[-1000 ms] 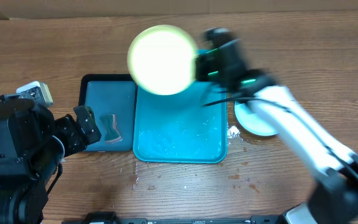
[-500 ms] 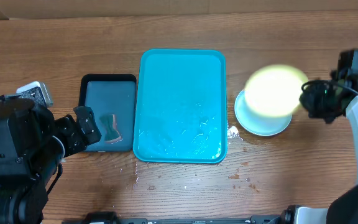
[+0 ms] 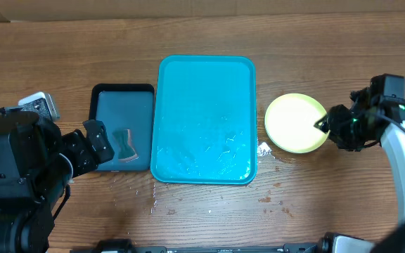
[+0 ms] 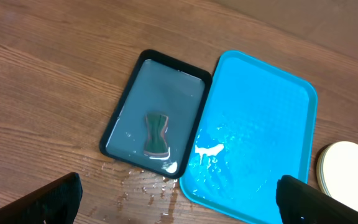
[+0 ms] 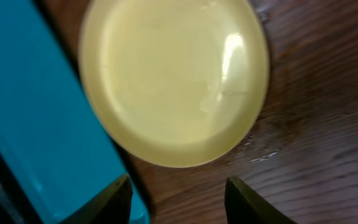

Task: Clean dirty plates on tray and stack at the side

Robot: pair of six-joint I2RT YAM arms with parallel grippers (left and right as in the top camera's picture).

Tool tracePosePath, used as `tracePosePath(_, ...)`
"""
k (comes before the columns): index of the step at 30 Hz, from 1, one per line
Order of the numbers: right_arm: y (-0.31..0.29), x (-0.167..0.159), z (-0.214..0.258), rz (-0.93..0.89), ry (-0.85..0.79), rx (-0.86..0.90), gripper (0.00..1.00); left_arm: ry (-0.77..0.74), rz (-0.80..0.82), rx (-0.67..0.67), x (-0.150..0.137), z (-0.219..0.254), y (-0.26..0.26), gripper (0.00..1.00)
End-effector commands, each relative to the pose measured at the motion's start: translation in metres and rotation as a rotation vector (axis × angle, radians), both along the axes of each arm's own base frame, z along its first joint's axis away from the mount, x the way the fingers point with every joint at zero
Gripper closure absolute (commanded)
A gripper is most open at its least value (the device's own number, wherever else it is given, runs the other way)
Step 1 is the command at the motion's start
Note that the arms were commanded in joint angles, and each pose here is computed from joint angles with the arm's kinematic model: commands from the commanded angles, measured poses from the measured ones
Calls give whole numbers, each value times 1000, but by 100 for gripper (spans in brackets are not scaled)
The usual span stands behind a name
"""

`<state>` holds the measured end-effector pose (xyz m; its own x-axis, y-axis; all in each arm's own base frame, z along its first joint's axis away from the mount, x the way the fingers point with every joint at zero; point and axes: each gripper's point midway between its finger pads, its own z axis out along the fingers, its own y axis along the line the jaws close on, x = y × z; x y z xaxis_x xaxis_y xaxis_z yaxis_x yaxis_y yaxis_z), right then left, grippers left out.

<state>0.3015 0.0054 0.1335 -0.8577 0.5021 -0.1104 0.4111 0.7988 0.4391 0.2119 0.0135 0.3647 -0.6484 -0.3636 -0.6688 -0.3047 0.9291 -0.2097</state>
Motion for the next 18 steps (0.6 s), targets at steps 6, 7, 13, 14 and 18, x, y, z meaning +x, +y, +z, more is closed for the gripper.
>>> tracePosePath(6,89,-49,147,352,-503,118,0,-14,-7,25,0,4,2,0)
tracePosePath(7,94,-56,154,372,-535,116,0,-14,-7,25,0,4,2,0)
tracePosePath(13,101,-85,182,412,-660,102,0,-14,-7,25,0,4,2,0)
tracePosePath(14,101,-90,182,411,-656,104,0,-14,-7,25,0,4,2,0)
tracePosePath(18,84,-83,181,357,-686,-16,0,-14,-7,24,0,4,2,0)
